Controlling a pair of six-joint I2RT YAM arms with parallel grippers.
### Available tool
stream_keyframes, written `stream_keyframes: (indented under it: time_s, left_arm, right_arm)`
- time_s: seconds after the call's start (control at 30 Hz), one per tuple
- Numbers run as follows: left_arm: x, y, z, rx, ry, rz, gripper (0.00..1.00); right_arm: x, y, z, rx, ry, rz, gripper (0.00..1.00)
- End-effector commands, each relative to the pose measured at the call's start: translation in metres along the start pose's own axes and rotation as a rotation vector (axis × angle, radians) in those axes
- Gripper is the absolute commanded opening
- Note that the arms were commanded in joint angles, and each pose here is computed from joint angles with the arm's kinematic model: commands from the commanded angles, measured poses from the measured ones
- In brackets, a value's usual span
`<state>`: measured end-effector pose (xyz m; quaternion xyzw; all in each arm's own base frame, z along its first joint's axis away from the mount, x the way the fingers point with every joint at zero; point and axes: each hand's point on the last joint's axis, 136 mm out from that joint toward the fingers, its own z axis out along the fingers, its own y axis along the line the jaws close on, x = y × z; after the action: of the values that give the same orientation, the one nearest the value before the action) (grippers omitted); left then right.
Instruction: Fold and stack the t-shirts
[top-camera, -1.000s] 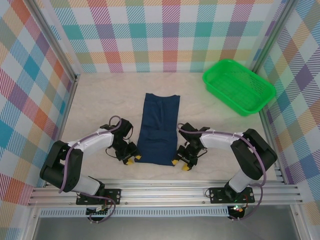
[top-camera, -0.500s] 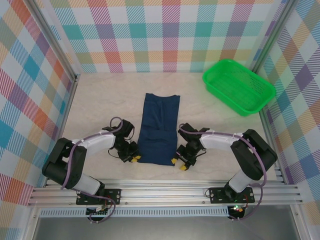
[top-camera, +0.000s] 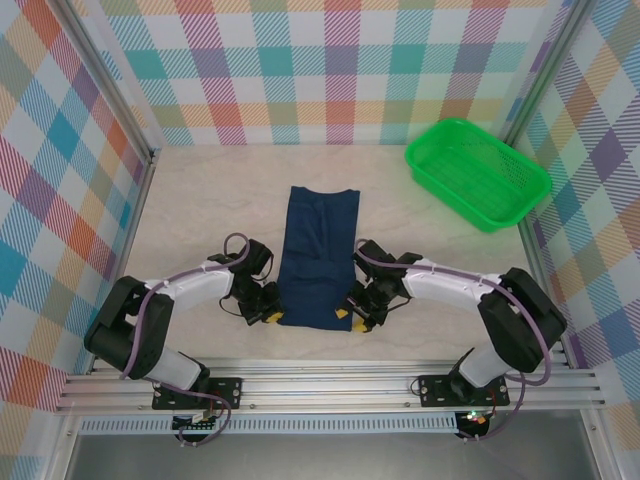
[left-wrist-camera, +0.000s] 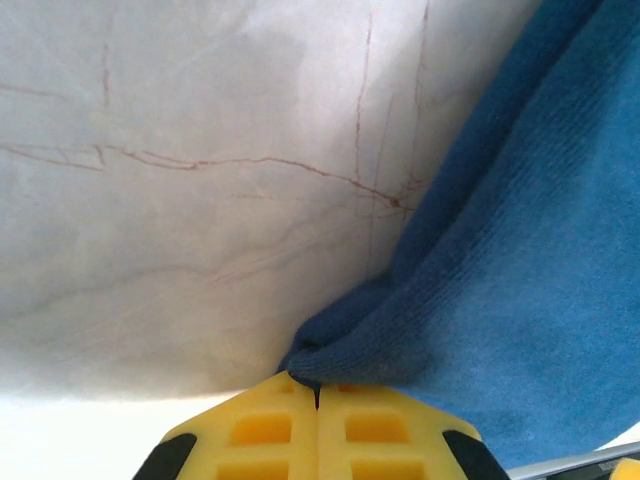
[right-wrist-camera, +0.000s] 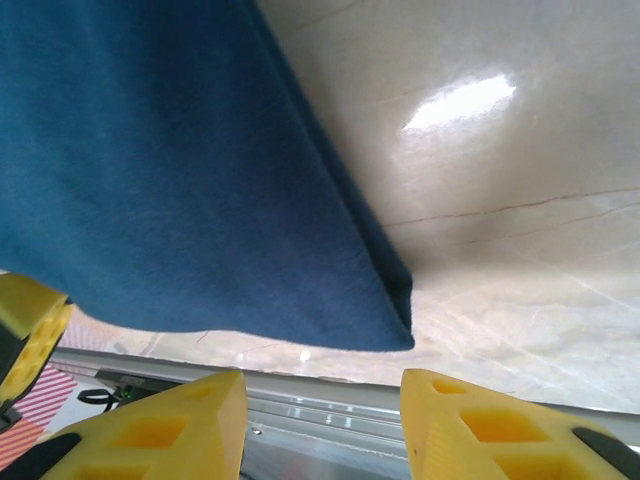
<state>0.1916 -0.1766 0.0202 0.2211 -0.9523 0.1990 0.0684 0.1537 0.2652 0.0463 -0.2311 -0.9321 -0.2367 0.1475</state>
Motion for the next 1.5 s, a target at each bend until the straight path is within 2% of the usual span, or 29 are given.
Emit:
stream_keyframes:
  time_s: [0.0,0.33,0.5,0.63,0.73,0.87,1.0,1.17,1.3,1.4,1.47]
  left_arm:
    - [0.006,-0.001,-0.008,-0.011,-0.012,0.017,0.00]
    - [0.019,0.005,-0.007,-0.015,0.004,0.017,0.00]
    - [0.026,0.008,-0.002,-0.025,0.020,0.028,0.00]
    - [0.030,0.011,-0.001,-0.034,0.021,0.038,0.00]
    - [0.033,0.010,-0.003,-0.035,0.017,0.049,0.00]
    - [0.042,0.011,-0.008,-0.041,0.021,0.076,0.00]
    - [0.062,0.011,-0.018,-0.034,0.052,0.131,0.00]
    - [0.081,-0.006,-0.048,0.048,0.046,0.194,0.00]
    - [0.065,-0.035,-0.094,0.127,-0.097,0.190,0.00]
    - [0.041,-0.055,-0.122,0.184,-0.198,0.117,0.00]
    - [0.024,-0.068,-0.131,0.220,-0.218,0.063,0.00]
  right_arm:
    - [0.002,-0.009,0.010,0.046,0.017,-0.002,0.44]
    - [-0.005,-0.009,0.025,0.085,0.020,0.005,0.40]
    - [-0.015,0.005,0.028,0.082,-0.013,-0.026,0.27]
    - [-0.022,0.014,0.021,0.078,-0.060,-0.077,0.08]
    - [-0.021,0.014,0.013,0.080,-0.079,-0.113,0.00]
    - [-0.010,0.004,0.004,0.095,-0.051,-0.154,0.00]
    - [0.018,-0.011,-0.007,0.108,0.051,-0.207,0.00]
    - [0.050,-0.012,-0.033,0.054,0.130,-0.253,0.00]
    - [0.048,0.012,-0.064,-0.011,0.088,-0.267,0.00]
    - [0.031,0.036,-0.092,-0.087,0.037,-0.240,0.00]
    - [0.018,0.055,-0.109,-0.137,0.016,-0.229,0.00]
